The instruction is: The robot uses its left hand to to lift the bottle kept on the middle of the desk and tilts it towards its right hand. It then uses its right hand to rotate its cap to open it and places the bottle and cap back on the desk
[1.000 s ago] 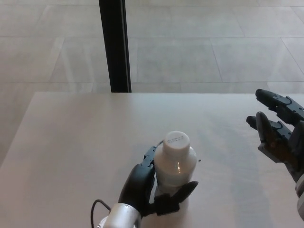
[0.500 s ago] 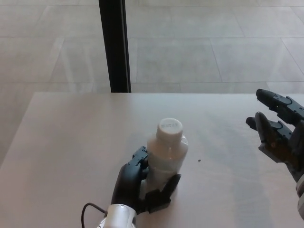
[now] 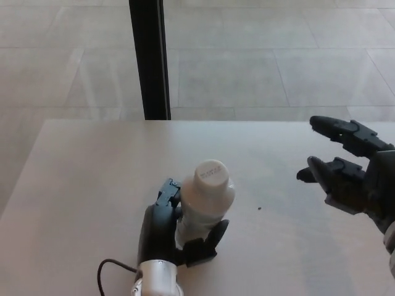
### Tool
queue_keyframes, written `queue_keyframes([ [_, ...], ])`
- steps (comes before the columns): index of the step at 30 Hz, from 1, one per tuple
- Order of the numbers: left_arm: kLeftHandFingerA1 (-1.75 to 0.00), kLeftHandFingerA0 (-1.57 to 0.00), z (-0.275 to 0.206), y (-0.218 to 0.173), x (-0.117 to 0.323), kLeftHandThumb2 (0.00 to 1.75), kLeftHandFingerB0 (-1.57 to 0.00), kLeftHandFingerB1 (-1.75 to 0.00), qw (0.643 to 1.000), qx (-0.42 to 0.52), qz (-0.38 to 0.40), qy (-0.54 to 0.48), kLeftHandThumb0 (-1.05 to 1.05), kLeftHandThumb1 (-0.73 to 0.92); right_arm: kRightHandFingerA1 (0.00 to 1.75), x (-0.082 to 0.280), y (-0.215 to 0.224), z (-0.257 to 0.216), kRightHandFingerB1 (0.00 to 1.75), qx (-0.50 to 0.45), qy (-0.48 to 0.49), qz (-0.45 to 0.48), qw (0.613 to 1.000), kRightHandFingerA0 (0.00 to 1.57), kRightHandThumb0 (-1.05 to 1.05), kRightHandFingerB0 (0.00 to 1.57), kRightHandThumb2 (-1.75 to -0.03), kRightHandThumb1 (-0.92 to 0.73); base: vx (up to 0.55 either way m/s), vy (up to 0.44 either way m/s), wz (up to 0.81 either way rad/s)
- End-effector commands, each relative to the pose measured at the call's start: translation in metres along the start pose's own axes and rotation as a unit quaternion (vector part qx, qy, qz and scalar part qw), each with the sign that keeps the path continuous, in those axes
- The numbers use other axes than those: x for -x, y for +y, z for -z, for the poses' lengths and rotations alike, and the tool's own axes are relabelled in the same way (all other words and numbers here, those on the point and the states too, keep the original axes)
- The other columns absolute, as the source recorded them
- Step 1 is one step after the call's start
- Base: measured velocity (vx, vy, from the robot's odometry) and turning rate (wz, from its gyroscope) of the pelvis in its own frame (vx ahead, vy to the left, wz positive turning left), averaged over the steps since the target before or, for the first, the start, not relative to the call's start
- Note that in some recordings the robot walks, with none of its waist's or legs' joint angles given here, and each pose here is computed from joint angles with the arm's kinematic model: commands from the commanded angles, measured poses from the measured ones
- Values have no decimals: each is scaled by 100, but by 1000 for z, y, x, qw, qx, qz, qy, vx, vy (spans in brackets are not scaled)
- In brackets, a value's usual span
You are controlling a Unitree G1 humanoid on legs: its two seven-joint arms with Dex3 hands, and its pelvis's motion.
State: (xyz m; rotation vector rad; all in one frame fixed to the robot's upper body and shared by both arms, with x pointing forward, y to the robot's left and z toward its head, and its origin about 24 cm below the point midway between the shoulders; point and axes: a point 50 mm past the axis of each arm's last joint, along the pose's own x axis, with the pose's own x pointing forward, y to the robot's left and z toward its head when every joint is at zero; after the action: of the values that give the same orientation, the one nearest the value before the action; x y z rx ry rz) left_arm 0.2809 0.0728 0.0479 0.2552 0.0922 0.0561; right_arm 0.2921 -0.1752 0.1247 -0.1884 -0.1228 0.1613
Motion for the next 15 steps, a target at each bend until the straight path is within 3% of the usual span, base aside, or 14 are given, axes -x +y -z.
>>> queue_keyframes([
  [1, -175, -75, -24, 20, -11, 112, -65, -163, 995, -74, -42, -46, 13, 74, 97, 2, 14, -16, 38, 106, -46, -86, 990, 81, -47, 51, -57, -54, 0, 0, 0],
  [5, -175, -72, -33, 47, -23, 96, -69, -147, 985, -161, -32, -47, 20, 74, 90, 7, 27, -21, 37, 174, -57, -110, 977, 80, -52, 51, -58, -53, 0, 0, 0],
  [6, -164, -72, -32, 60, -28, 75, -76, -115, 976, -210, -30, -41, 15, 75, 89, 8, 33, -22, 37, 201, -55, -118, 971, 78, -53, 51, -58, -55, 0, 0, 0],
  [7, -152, -74, -30, 67, -30, 72, -72, -82, 967, -251, -27, -29, 11, 77, 89, 10, 36, -21, 38, 212, -53, -121, 968, 78, -52, 52, -57, -55, 0, 0, 0],
  [8, -152, -74, -30, 68, -30, 72, -72, -82, 965, -260, -25, -24, 11, 77, 89, 11, 36, -21, 38, 213, -51, -121, 968, 78, -52, 52, -57, -55, 0, 0, 0],
  [9, -135, -86, -29, 69, -30, 68, -73, -75, 963, -269, -22, -24, 9, 77, 89, 11, 37, -21, 38, 213, -51, -122, 968, 78, -51, 52, -57, -55, 0, 0, 0],
  [10, -135, -86, -28, 72, -30, 68, -73, -75, 959, -281, -18, -24, 9, 77, 89, 11, 39, -21, 38, 214, -51, -123, 968, 78, -51, 52, -57, -55, 0, 0, 0],
  [11, -113, -82, -25, 79, -31, 68, -69, -66, 953, -301, -13, -6, 5, 73, 92, 10, 42, -20, 40, 220, -55, -125, 966, 77, -53, 51, -57, -56, 0, 0, 0],
  [14, -110, -84, -23, 83, -31, 74, -72, -70, 948, -317, -3, 5, 3, 70, 93, 9, 46, -20, 41, 223, -59, -126, 965, 75, -53, 50, -58, -58, 0, 0, 0],
  [15, -101, -84, -22, 84, -30, 73, -65, -65, 947, -320, -1, 9, 0, 71, 93, 8, 47, -20, 40, 221, -60, -124, 966, 76, -53, 50, -58, -57, 0, 0, 0],
])
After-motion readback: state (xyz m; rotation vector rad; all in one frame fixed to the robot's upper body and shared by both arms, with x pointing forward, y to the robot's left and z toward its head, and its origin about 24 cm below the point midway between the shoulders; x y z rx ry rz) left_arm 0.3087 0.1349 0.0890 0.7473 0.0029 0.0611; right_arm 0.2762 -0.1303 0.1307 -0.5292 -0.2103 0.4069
